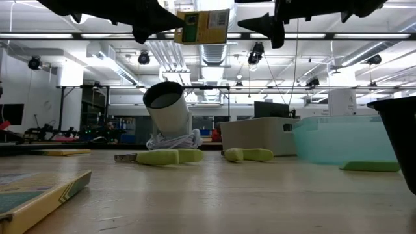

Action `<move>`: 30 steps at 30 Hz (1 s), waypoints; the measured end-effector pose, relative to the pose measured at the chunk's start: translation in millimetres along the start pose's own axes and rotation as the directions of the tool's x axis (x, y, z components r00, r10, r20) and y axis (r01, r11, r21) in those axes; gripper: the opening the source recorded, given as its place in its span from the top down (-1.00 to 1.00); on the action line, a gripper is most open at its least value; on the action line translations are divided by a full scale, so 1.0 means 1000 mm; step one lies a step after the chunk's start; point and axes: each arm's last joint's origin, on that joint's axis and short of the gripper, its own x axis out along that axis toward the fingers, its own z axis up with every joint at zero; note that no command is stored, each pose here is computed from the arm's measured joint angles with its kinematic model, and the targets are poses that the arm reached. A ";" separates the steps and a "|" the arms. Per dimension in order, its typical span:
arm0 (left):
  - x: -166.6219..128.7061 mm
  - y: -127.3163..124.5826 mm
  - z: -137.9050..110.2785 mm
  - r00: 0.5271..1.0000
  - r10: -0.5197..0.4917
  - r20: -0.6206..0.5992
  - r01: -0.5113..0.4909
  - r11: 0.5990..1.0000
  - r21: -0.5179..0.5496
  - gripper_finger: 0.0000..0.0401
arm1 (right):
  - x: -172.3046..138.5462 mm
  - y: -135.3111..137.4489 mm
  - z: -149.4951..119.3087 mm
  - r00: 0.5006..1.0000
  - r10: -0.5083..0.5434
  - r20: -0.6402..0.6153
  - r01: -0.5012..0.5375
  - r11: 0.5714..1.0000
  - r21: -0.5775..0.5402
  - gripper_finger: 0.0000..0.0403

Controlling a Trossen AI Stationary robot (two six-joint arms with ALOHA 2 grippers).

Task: Pick & Place School Supplies
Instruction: Put the yellow crayon box into the green bin

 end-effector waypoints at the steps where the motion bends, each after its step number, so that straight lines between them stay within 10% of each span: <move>1: 0.000 0.000 0.000 1.000 0.000 0.000 0.000 1.000 0.000 0.98 | 0.000 0.001 -0.001 1.000 0.003 -0.002 -0.003 1.000 -0.002 -0.36; 16: 0.000 0.000 0.000 1.000 0.001 0.000 -0.001 1.000 0.000 0.98 | -0.011 0.035 -0.019 0.986 -0.167 0.026 0.168 0.953 -0.252 -0.26; 30: 0.000 0.000 0.000 1.000 0.000 0.000 0.000 1.000 -0.003 0.98 | 0.002 0.040 -0.033 0.985 -0.166 0.039 0.171 0.958 -0.230 -0.18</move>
